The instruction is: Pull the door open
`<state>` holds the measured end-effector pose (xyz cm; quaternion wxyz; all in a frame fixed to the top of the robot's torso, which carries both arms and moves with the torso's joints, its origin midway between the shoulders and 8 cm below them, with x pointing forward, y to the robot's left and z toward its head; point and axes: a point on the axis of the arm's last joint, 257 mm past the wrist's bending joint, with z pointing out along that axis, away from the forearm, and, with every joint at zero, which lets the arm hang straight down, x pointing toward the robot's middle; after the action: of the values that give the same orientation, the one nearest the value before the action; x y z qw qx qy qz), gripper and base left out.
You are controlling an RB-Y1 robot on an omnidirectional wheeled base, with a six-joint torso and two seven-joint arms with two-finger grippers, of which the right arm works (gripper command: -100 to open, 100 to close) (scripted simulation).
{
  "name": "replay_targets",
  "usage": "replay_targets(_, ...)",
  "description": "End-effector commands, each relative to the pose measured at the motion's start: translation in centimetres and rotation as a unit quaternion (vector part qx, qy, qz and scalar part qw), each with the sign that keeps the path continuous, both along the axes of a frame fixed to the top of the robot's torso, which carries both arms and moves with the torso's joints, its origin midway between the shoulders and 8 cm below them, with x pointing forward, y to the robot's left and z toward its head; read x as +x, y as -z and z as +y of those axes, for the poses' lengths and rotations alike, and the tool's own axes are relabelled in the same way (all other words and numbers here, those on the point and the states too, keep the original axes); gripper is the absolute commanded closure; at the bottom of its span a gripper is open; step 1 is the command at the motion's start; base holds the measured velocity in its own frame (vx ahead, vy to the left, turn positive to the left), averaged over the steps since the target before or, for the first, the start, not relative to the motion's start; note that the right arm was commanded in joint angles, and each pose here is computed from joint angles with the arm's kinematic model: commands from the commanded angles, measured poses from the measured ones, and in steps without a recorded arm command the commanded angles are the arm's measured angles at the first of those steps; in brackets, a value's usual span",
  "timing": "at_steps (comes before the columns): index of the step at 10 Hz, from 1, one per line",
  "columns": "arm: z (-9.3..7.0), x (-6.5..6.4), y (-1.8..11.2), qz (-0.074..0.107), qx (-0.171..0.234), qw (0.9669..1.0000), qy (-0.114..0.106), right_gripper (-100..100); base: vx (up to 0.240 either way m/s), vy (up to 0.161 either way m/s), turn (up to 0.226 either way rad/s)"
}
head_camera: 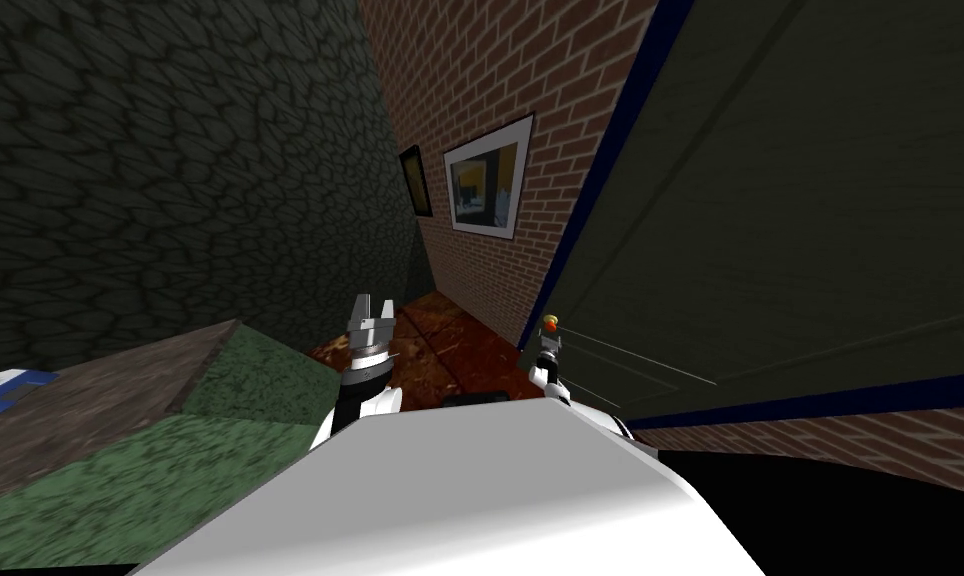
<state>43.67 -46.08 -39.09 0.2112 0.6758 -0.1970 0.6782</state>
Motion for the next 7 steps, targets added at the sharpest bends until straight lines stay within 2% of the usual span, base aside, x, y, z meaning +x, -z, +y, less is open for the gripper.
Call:
replay_targets(1,-0.3,-0.1,0.3,0.003,0.002,1.0,0.0,-100,0.061,0.008,-0.009)
replay_targets(2,-0.3,-0.1,0.3,0.003,0.002,1.0,0.0,-100,0.0,0.0,0.0)
replay_targets(3,-2.1,-1.0,0.3,0.002,0.002,1.0,0.003,-100,0.071,-0.02,0.06)
replay_targets(5,-2.7,-1.3,0.2,0.002,0.002,1.0,0.005,-100,0.119,-0.012,0.025)
replay_targets(7,-4.6,-2.3,0.2,0.002,0.002,1.0,0.008,-100,0.121,0.001,0.031)
